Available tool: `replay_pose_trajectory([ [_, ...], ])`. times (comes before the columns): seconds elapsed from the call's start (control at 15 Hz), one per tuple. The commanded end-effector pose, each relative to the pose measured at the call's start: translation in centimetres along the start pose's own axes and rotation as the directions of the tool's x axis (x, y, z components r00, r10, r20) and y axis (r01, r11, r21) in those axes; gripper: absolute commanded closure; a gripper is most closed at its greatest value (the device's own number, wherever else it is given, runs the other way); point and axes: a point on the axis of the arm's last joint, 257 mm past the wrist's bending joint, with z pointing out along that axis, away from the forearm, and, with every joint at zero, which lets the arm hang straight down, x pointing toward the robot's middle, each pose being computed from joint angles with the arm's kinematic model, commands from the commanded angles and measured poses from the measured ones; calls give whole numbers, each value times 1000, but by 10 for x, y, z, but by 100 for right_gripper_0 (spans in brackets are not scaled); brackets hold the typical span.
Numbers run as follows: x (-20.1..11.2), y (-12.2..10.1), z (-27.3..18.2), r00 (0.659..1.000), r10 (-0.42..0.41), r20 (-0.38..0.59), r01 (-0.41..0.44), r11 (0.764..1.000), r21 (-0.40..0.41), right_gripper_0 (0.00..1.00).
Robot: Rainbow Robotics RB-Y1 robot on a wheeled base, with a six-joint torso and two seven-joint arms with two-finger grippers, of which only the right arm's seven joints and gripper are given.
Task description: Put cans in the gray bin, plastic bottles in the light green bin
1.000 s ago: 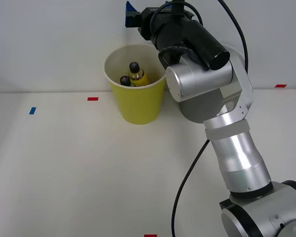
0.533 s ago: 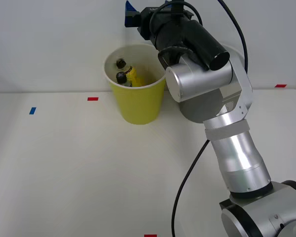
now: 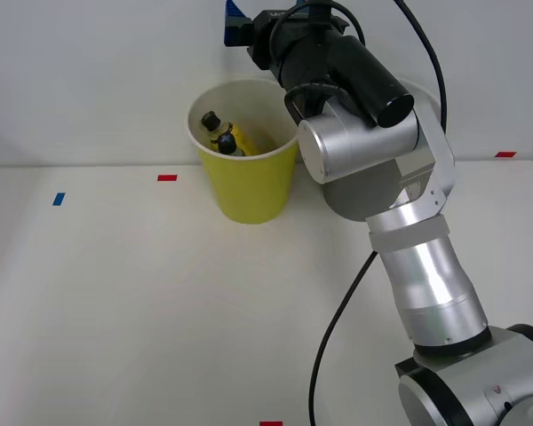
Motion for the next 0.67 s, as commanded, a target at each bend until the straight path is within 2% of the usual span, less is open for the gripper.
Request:
replay_pose_trajectory([
  [0.07, -1, 0, 0, 1000, 2, 3, -2, 1000, -1, 0],
  [0.2, -8, 6, 0, 999, -6, 32, 7, 1000, -15, 0],
  [0.4, -21, 40, -12, 995, -2, 102, 11, 996, -89, 0],
  [0.67, -22, 11, -54, 987, -96, 133, 107, 991, -78, 0],
])
